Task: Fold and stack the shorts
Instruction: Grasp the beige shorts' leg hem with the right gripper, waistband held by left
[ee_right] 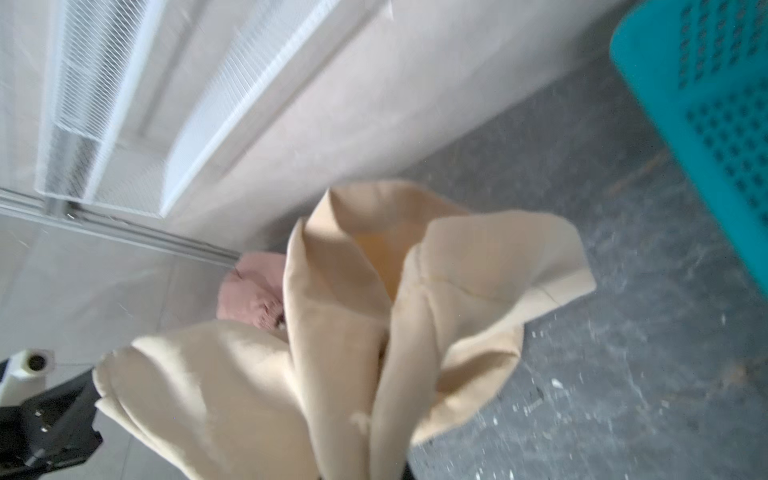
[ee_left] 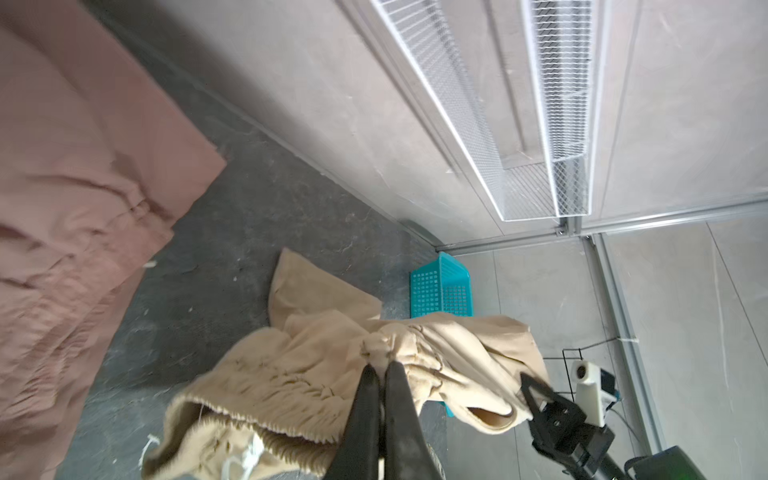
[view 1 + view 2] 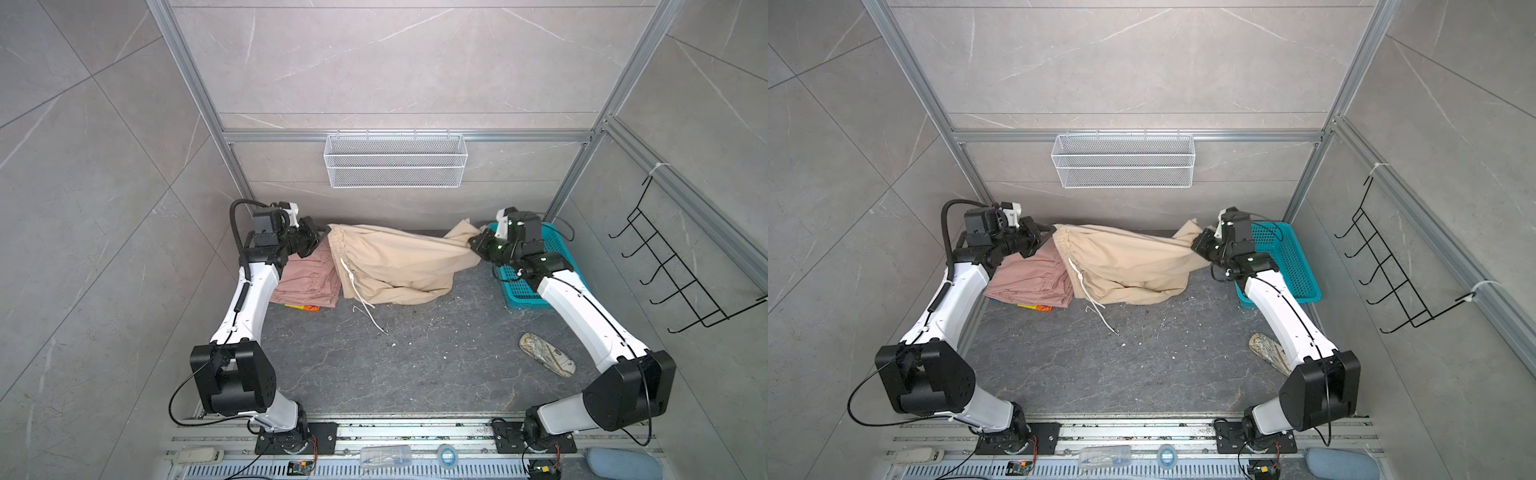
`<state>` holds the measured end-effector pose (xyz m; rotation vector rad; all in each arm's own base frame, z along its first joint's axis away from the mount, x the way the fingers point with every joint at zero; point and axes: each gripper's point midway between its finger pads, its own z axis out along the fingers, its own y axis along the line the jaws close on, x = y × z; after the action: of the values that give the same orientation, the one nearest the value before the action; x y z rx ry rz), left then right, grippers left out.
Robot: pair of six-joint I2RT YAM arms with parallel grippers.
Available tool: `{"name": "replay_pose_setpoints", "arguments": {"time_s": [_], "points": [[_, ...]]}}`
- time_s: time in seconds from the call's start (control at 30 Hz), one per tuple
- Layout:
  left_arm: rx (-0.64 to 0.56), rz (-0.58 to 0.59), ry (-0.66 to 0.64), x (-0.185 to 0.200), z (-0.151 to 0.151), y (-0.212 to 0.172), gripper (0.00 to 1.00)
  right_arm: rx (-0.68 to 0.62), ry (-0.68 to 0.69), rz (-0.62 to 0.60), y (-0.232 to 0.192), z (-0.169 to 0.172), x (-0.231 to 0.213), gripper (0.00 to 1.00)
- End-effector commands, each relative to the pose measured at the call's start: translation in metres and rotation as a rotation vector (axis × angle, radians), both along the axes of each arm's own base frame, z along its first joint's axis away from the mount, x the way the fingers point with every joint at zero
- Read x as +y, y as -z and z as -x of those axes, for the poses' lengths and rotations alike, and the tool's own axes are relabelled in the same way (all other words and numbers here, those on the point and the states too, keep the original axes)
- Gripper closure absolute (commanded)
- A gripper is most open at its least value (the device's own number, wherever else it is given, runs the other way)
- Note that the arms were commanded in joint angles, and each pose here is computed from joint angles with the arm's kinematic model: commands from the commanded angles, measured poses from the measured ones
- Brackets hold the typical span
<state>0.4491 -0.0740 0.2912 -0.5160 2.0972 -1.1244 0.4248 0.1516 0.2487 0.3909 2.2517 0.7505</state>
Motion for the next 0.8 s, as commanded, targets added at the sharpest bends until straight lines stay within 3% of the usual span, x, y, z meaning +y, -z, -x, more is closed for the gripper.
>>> {"name": "replay_pose_setpoints", "arguments": {"time_s": [0.0, 0.23, 0.43, 0.77], "points": [[0.037, 0.009, -0.063, 0.017, 0.008, 0.029, 1.00, 0.258, -0.022, 0.099, 0.106, 0.031, 0.004, 0.93], [0.132, -0.005, -0.084, 0.027, 0.034, 0.083, 1.00, 0.372, -0.042, 0.083, 0.164, 0.048, 0.009, 0.91], [0.145, 0.010, -0.084, 0.025, 0.040, 0.094, 1.00, 0.416, -0.041, 0.070, 0.183, 0.058, 0.009, 0.70], [0.136, 0.023, -0.074, 0.022, 0.044, 0.093, 1.00, 0.463, -0.023, 0.038, 0.208, 0.068, 0.009, 0.50]]}}
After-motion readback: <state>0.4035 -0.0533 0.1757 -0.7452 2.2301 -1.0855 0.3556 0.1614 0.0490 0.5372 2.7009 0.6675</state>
